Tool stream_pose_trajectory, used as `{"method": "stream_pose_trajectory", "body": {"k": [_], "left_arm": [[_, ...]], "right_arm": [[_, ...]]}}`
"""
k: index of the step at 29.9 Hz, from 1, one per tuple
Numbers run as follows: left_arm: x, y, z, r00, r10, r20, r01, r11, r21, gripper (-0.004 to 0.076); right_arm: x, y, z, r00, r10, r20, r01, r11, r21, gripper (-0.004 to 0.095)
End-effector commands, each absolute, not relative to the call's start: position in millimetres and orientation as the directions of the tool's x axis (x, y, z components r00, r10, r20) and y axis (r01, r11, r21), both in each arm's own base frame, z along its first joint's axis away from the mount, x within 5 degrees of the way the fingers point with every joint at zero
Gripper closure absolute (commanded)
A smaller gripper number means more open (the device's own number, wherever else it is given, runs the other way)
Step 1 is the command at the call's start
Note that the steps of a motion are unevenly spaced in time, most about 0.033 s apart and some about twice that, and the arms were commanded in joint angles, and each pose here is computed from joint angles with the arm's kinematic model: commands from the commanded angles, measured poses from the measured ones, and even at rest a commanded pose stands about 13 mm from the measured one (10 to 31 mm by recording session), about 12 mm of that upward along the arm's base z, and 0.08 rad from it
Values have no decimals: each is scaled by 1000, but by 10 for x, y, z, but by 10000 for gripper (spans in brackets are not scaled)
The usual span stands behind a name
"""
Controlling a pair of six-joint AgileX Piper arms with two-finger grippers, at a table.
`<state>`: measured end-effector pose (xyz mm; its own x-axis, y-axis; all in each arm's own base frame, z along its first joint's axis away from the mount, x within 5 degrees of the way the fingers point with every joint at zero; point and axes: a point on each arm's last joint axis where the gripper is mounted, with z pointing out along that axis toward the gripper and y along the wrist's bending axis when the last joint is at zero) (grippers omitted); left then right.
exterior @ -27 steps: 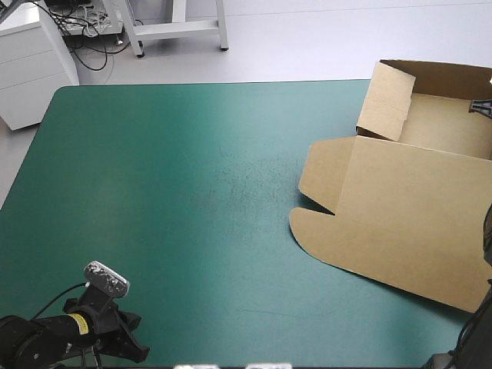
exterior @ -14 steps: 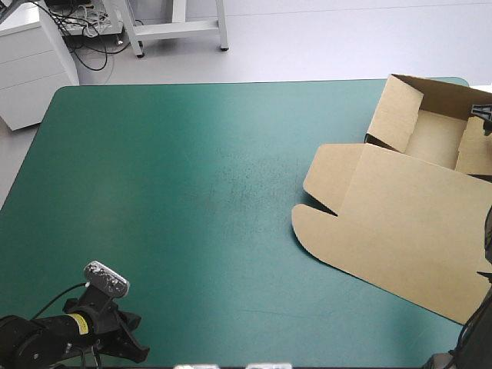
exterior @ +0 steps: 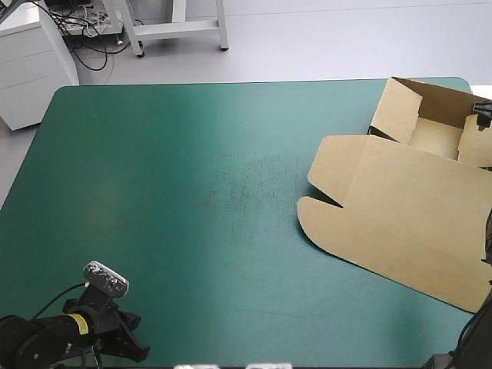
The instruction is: Fold the box
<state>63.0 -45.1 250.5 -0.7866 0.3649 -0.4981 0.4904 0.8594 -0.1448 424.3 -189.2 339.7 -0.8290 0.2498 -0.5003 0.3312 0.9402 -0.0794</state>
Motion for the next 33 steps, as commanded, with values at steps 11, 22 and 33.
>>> {"method": "stream_pose_trajectory", "body": {"k": [11,22,33], "left_arm": [[670,-466,2585,-765,347,-542,489,861,-141,756],[670,-465,2585,-765,348,-542,490,861,-138,756],[670,-465,2585,-765,348,-542,490,861,-138,756]], "right_arm": [[3688,-1214,4438,-687,203,-698,112,978,174,926],[3008,-217,3960,-821,-81,-565,-188,973,133,930],[2023,503,3285,-750,-244,-615,-406,903,137,930]]}}
